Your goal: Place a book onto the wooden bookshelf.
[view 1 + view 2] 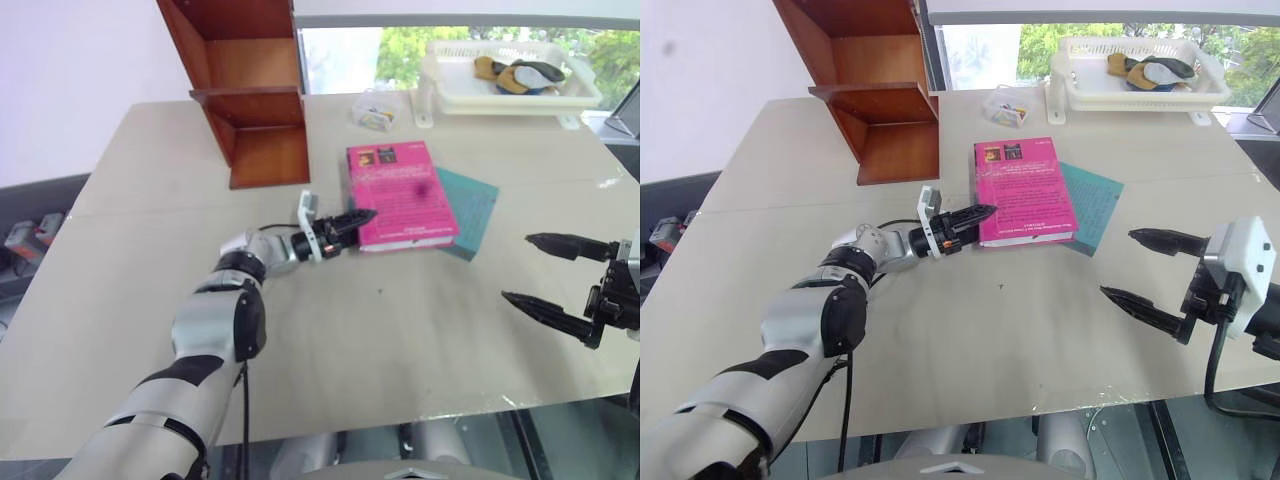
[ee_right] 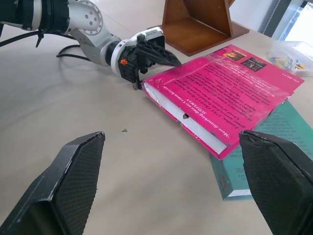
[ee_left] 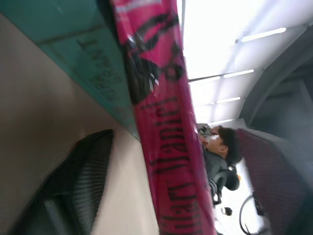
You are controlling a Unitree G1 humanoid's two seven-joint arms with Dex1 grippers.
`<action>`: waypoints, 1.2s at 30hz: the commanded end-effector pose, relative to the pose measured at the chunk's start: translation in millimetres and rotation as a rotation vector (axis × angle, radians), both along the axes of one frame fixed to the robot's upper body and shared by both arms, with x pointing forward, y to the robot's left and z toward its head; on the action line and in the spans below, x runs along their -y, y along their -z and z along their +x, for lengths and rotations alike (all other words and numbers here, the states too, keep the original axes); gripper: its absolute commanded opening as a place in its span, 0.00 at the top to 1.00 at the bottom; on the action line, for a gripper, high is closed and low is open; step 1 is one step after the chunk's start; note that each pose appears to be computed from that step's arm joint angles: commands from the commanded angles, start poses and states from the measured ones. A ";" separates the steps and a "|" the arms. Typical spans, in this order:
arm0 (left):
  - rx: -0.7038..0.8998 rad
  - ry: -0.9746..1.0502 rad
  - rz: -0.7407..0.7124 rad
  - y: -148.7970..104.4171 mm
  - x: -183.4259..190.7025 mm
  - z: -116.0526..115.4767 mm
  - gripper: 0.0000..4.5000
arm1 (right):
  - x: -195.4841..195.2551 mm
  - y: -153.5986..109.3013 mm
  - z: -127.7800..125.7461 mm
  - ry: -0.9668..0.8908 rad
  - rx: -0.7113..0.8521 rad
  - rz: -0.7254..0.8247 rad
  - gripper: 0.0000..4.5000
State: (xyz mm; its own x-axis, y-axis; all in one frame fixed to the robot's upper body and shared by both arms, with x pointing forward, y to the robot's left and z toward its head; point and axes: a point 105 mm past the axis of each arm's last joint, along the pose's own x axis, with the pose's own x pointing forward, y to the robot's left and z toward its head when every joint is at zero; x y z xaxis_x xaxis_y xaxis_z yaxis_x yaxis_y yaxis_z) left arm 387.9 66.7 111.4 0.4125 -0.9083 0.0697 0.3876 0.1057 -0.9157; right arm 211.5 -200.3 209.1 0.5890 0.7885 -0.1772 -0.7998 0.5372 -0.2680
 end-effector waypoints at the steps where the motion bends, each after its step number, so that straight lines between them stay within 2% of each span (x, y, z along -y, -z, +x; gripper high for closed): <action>1: 0.025 -0.017 -0.027 -12.4 -0.2 5.4 0.44 | -2.0 -11.3 -3.0 -0.007 0.063 -0.017 0.00; 4: 0.019 -0.004 -0.017 -9.9 -1.4 3.3 0.77 | -1.3 -11.1 -2.6 -0.005 0.066 -0.020 0.00; 6: 0.014 -0.002 -0.009 -7.8 -1.9 2.6 0.91 | -1.2 -11.0 -2.0 -0.005 0.067 -0.020 0.00; 8: 0.015 0.003 -0.014 -8.7 -2.1 2.1 0.96 | -0.9 -10.7 -1.6 -0.004 0.067 -0.020 0.00; 10: 0.032 0.020 -0.034 -15.6 -1.6 1.7 0.96 | -0.2 -9.9 -1.0 -0.002 0.067 -0.021 0.00; 15: 0.190 0.128 -0.115 -59.7 5.1 -1.1 0.96 | 4.5 -11.0 1.3 0.018 0.076 -0.018 0.00; 20: 0.463 0.213 -0.068 -101.8 16.1 -7.5 0.96 | 8.2 -18.2 3.1 0.030 0.101 0.029 0.00; 23: 0.729 0.182 0.035 -131.9 22.7 -10.9 0.96 | 4.9 -26.6 1.2 -0.003 0.115 0.091 0.00; 25: 0.921 0.118 0.159 -145.5 25.1 -9.3 0.96 | 1.4 -31.6 -1.4 -0.035 0.116 0.118 0.00; 29: 1.369 0.001 0.522 -168.5 25.8 -2.4 0.96 | 0.7 -42.4 -3.4 -0.072 0.126 0.172 0.00; 32: 1.553 -0.062 0.610 -195.2 23.3 -2.9 0.96 | 4.8 -47.4 -4.6 -0.086 0.129 0.210 0.00; 36: 1.828 -0.169 0.864 -228.4 11.3 2.3 0.96 | 25.1 -59.5 -7.2 -0.079 0.153 0.322 0.00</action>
